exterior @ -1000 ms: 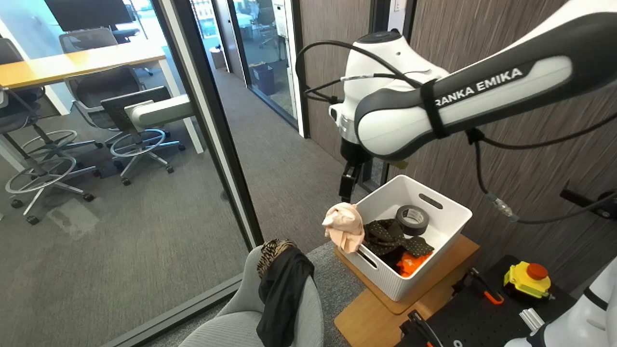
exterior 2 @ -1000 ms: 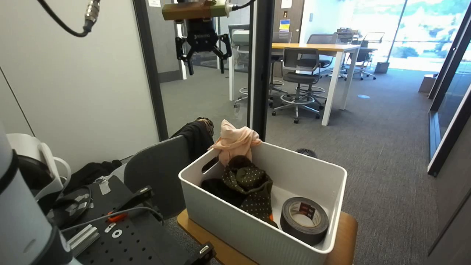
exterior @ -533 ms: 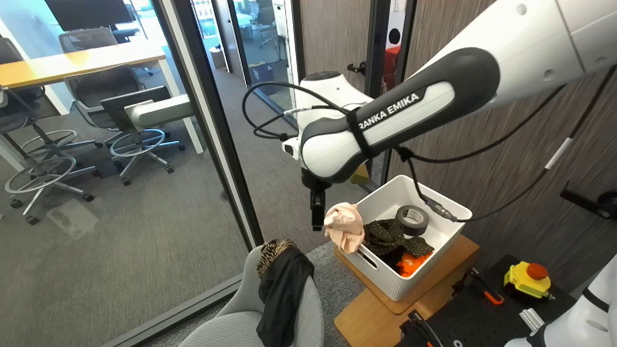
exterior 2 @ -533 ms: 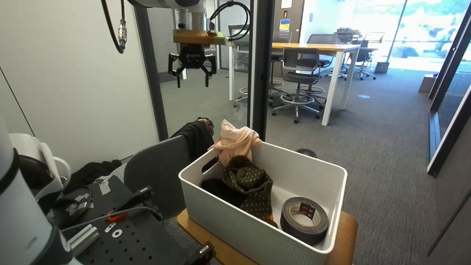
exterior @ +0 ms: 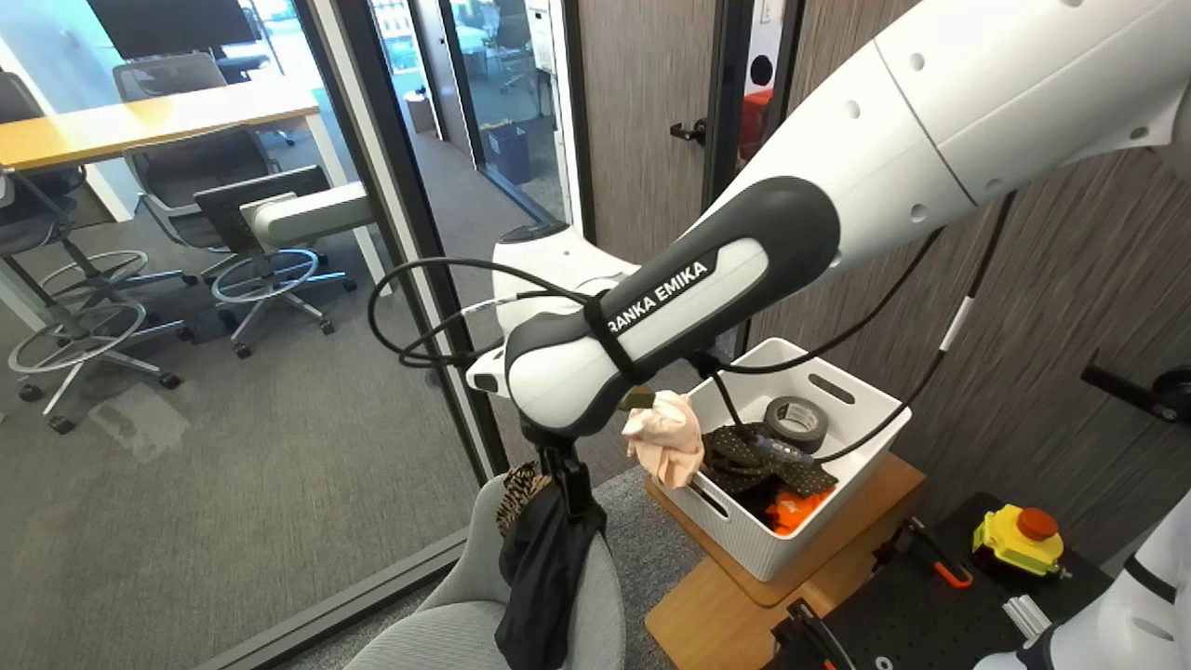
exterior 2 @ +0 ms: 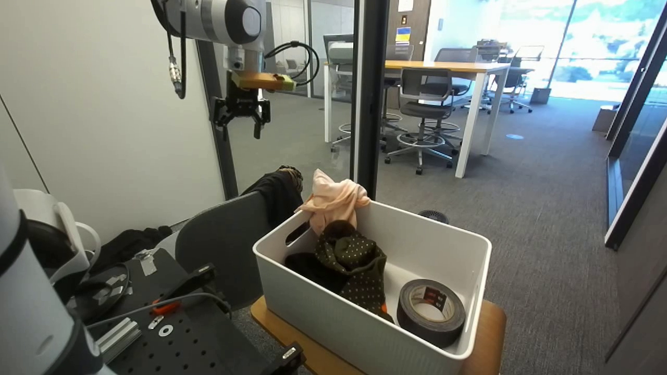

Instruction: Move the clothes from the backrest to the box

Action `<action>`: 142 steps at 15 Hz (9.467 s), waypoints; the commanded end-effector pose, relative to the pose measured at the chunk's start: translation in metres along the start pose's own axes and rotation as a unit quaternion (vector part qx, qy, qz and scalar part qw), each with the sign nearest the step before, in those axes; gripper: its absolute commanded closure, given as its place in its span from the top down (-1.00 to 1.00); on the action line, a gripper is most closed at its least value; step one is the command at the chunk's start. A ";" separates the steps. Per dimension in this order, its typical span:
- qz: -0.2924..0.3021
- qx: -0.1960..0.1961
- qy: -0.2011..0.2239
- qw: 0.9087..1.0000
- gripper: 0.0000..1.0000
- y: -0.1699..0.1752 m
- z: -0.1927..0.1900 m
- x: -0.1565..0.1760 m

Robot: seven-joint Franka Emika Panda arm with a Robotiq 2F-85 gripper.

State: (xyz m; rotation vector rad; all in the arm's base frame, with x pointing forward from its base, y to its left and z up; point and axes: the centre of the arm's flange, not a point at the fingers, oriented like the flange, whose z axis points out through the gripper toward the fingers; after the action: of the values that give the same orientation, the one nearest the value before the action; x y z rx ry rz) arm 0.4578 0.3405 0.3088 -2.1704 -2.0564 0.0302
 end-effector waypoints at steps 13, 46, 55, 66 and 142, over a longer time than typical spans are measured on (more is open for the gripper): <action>-0.228 0.061 -0.031 0.971 1.00 0.025 0.125 0.077; -0.220 0.052 -0.111 0.968 -0.20 0.082 0.190 0.046; -0.212 0.067 -0.113 0.968 -0.71 0.087 0.188 0.044; -0.143 0.170 -0.109 0.969 -0.76 0.107 0.105 0.008; 0.647 -0.046 0.062 0.759 1.00 0.002 -0.092 -0.369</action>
State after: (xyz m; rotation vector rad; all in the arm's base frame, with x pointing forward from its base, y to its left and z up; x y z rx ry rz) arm 0.4864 -0.0600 0.3081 -2.9112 -0.1894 0.0108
